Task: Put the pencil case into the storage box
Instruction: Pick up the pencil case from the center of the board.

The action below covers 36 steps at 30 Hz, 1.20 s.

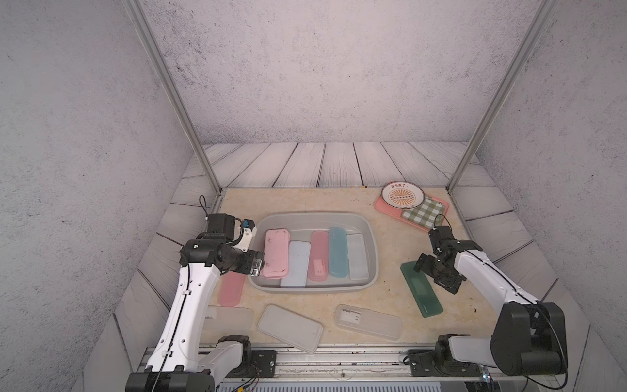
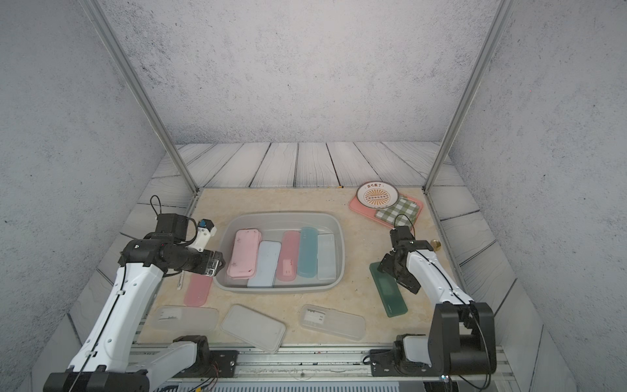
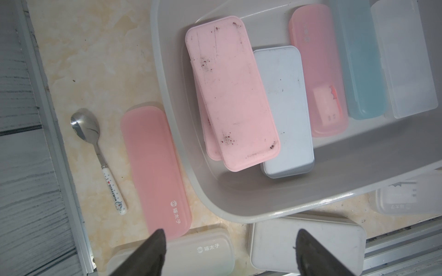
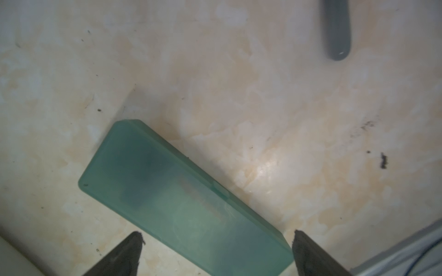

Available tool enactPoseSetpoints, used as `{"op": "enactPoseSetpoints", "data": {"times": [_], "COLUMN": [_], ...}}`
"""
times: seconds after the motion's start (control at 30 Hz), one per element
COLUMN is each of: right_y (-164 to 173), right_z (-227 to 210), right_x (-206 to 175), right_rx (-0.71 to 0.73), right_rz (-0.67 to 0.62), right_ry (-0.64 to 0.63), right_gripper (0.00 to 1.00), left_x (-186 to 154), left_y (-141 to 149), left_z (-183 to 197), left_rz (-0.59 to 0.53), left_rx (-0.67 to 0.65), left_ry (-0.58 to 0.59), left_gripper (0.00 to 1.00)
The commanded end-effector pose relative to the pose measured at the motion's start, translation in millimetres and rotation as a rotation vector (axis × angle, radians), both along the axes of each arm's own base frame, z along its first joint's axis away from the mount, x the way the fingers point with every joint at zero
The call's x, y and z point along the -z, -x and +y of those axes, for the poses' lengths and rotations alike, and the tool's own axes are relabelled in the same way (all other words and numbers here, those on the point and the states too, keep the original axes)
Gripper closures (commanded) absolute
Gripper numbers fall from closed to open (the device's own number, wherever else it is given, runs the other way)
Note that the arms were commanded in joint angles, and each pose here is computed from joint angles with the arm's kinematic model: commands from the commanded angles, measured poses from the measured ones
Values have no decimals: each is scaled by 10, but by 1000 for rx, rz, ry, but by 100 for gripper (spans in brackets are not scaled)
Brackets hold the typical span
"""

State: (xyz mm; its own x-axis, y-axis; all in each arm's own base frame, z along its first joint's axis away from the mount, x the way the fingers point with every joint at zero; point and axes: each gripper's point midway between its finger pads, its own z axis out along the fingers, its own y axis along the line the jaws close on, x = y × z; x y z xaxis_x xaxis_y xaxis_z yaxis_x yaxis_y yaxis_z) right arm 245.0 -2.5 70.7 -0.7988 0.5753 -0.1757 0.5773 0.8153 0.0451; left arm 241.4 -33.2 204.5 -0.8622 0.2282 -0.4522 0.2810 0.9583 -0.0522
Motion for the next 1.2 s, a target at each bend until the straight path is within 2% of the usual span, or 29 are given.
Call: {"op": "enactPoseSetpoints", "data": {"times": [0.0,0.13,0.27,0.4,0.43,0.5,0.57,0.63,0.73,0.83,0.93,1.07,1.17], "right_y": [-195,-107,31,195,219,216,151,52,-51,-68,-3,97,237], "right_z": [295,460,619,764,771,581,289,92,2,80,217,484,574], "right_x": [148,357,360,332,299,218,110,86,197,309,436,422,357], "right_rx": [-96,-106,-123,-133,-153,-169,-131,-80,-21,-50,-60,-104,-134], "right_rz": [-25,3,-1,27,34,30,2,-33,-38,17,29,6,-4], "right_ry": [-166,-264,-353,-389,-368,-229,-63,9,-58,-120,-198,-338,-361], "right_gripper": [1,1,1,1,1,1,1,1,1,1,1,1,1], "left_x": [-28,-29,-32,-35,-36,-40,-38,-39,-46,-45,-50,-42,-34], "left_y": [40,41,46,41,42,39,41,39,43,47,50,47,42], "left_z": [-6,-9,-12,-14,-12,-8,-9,-6,-4,-2,-6,0,-3], "left_rz": [0,0,-2,-5,-5,-8,-8,-8,-11,-10,-12,-8,-4], "left_rx": [6,7,7,8,5,4,5,3,3,1,2,0,0], "left_ry": [9,11,13,14,14,12,11,11,11,11,12,11,11], "left_gripper": [14,14,14,14,14,14,14,14,14,14,14,14,14]}}
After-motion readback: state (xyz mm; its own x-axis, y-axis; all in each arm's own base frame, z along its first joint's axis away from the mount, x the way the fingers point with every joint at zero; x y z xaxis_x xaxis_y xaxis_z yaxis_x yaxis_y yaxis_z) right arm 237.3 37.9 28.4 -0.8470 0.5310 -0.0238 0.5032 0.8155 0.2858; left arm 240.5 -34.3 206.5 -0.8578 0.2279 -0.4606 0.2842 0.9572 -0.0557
